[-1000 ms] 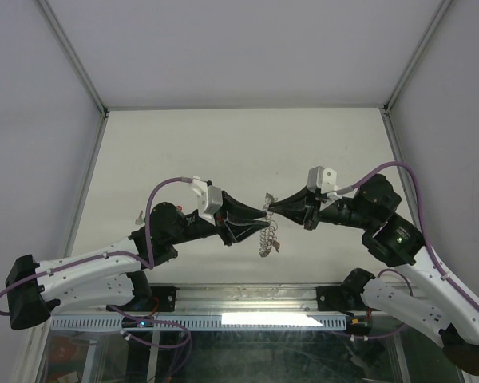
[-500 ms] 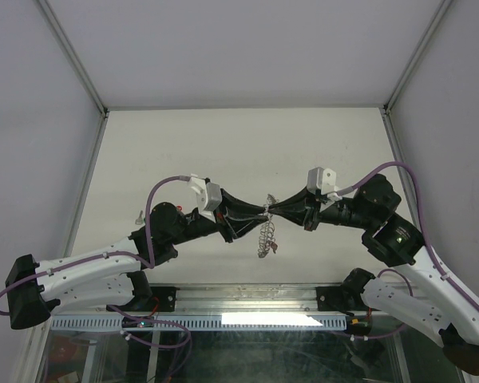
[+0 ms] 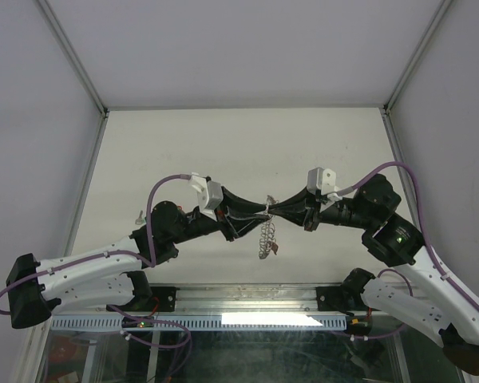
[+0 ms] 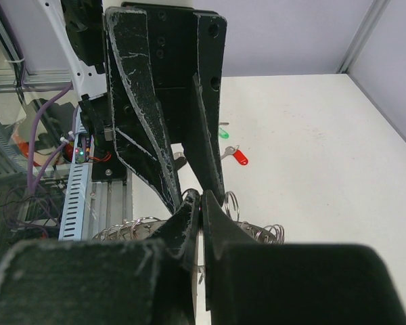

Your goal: Put the keys on the keyring

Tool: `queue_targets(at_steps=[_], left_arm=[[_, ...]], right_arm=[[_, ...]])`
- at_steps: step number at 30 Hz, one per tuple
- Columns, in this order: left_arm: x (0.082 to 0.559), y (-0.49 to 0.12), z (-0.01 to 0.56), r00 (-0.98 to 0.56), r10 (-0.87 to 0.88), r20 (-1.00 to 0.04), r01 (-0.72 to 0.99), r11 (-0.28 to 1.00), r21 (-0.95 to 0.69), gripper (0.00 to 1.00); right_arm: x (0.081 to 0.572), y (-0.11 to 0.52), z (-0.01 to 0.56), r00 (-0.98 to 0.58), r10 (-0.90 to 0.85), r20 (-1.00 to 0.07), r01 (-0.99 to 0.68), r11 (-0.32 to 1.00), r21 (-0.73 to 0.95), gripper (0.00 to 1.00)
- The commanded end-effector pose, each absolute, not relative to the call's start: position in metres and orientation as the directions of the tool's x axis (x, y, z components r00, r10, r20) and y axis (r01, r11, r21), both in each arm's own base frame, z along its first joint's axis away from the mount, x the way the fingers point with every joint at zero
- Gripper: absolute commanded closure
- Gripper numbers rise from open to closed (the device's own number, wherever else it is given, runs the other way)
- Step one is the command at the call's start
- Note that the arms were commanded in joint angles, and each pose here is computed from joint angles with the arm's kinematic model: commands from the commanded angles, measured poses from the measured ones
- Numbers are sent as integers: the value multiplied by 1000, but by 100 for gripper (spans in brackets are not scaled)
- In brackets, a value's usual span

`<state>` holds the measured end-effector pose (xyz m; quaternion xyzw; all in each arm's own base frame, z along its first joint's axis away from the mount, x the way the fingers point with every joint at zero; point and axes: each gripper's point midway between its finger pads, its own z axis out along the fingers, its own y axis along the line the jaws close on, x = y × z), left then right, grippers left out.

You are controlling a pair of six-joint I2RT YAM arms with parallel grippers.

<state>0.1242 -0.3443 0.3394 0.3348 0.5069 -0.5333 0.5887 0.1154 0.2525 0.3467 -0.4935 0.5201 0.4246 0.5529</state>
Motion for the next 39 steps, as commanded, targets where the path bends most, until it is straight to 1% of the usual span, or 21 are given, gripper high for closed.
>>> queue_targets(at_steps=[1,5,11,12,21,23,28,39], left_arm=[[125,-343,371,-49,-361,-931,970,204,-130,73],[124,-345,371,-52,-356,-933,972,195,-128,82],[123,-346,368,-52,-341,-939,974,191,-124,99],[123,-346,367,-52,-337,-940,973,194,-123,100],[123,-338,364,-32,-327,-944,971,213,-107,100],[123,-337,365,-32,-328,-944,970,219,-109,98],[124,-337,362,-31,-313,-949,969,224,-105,100],[126,-333,360,8,-297,-955,966,248,-69,100]], right_arm=[[110,253,367,146,14,-989,-980,135,-143,100],[110,252,367,145,15,-989,-980,137,-142,100],[114,250,369,137,16,-990,-978,164,-133,100],[114,250,370,135,17,-991,-977,171,-130,100],[119,248,376,98,37,-994,-973,215,-88,100],[121,247,377,89,41,-995,-970,229,-78,100],[128,245,381,76,64,-995,-959,279,-56,100],[131,242,387,20,108,-994,-950,312,15,100]])
